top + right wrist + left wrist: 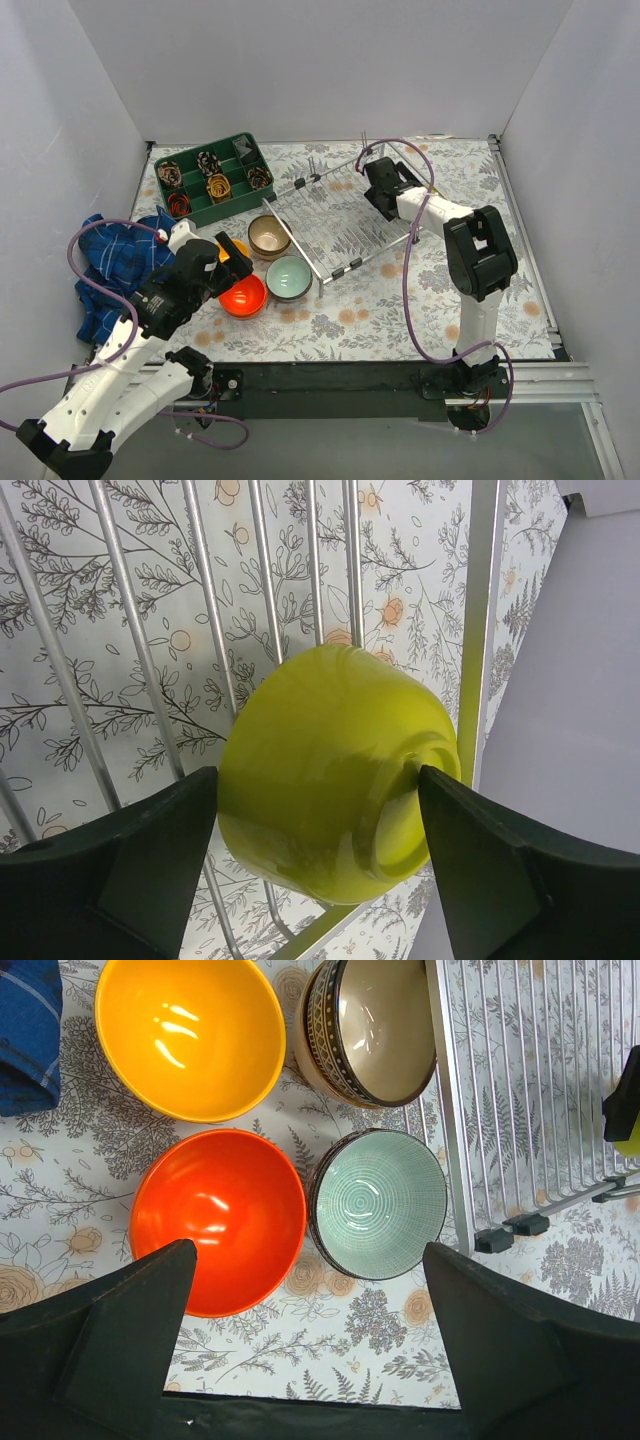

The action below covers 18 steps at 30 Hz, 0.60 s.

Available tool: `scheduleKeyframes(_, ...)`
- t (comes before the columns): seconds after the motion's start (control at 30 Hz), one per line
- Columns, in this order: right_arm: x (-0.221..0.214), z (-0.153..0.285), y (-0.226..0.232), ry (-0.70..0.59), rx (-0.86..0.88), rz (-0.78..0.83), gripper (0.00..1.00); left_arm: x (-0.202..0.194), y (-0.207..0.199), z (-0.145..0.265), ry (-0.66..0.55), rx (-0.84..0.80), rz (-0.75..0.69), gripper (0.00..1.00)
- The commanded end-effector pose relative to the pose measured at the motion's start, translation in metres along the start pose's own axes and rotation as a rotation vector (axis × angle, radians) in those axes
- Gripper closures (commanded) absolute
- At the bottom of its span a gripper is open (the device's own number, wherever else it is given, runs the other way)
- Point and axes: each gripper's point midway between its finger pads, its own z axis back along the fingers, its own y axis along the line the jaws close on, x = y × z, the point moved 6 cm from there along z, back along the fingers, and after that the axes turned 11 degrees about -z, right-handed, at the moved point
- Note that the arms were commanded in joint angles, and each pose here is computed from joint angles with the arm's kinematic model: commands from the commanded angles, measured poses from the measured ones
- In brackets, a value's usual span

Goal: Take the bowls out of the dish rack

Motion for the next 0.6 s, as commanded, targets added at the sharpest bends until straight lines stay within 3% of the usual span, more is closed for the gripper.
scheduleKeyframes(0.0, -0.020, 0.008, 0.009, 0.061, 0.056, 0.051, 0.18, 0.003, -0.003, 0.001, -0.016, -0.020, -0.001, 0.02)
scheduleKeyframes(0.1, -0.011, 0.020, 0.001, 0.027, 0.040, 0.029, 0.29, 0.003, -0.005, 0.001, -0.015, -0.035, 0.002, 0.02)
scheduleKeyframes(0.23, 0.002, 0.037, -0.006, -0.029, 0.032, 0.006, 0.58, 0.003, -0.007, 0.000, -0.012, -0.047, 0.002, 0.02)
scheduleKeyframes(0.33, 0.014, 0.052, -0.012, -0.081, 0.045, -0.031, 0.71, 0.004, -0.009, 0.000, -0.015, -0.057, 0.002, 0.02)
scheduleKeyframes(0.57, 0.042, 0.098, -0.018, -0.212, 0.143, -0.147, 0.81, 0.008, -0.015, 0.002, -0.039, -0.116, -0.016, 0.02)
